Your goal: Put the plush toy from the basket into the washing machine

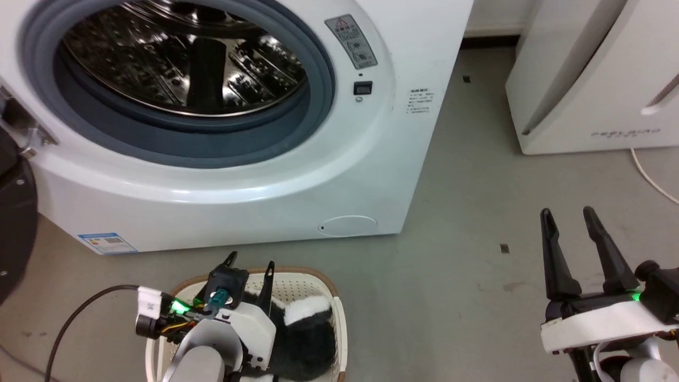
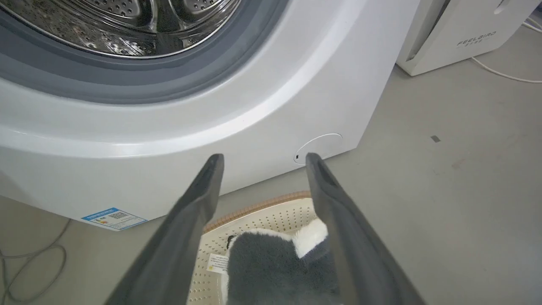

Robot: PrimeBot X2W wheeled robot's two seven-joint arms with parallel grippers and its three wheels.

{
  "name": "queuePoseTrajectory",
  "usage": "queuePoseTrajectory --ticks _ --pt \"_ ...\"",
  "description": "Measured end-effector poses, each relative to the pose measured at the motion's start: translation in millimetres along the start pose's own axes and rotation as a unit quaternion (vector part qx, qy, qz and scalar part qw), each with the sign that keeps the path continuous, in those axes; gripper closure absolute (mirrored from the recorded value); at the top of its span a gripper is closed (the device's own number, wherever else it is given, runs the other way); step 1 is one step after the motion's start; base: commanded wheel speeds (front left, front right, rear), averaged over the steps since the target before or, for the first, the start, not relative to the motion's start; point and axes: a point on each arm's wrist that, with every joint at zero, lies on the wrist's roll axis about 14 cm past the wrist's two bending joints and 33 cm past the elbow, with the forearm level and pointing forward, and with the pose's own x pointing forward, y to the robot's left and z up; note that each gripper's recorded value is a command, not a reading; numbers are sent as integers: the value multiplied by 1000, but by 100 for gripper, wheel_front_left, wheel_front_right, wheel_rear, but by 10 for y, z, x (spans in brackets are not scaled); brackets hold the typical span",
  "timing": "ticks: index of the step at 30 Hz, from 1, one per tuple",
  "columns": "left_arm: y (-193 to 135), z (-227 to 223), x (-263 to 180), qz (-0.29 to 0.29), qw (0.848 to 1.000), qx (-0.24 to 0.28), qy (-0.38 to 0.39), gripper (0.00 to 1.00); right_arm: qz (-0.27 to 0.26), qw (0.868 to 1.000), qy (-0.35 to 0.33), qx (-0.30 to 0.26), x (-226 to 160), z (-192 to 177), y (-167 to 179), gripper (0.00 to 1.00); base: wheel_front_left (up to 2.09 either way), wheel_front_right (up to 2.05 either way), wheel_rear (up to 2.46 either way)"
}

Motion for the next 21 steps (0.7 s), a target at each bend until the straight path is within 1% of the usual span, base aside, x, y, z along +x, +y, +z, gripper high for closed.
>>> queuePoseTrajectory --ticks 5,11,15,21 --pt "-117 -218 136 -28 999 11 37 0 -11 1000 -2 12 56 -25 -75 0 0 0 0" --pt "-215 -536 253 -57 994 24 91 0 -24 1000 0 20 124 -90 -170 0 0 0 0" --pt "-262 -731 334 -76 988 39 126 0 -33 999 2 26 174 -136 -228 0 0 0 0" --pt "-345 -1028 418 -109 976 65 175 0 -45 998 4 32 237 -208 -318 0 0 0 0"
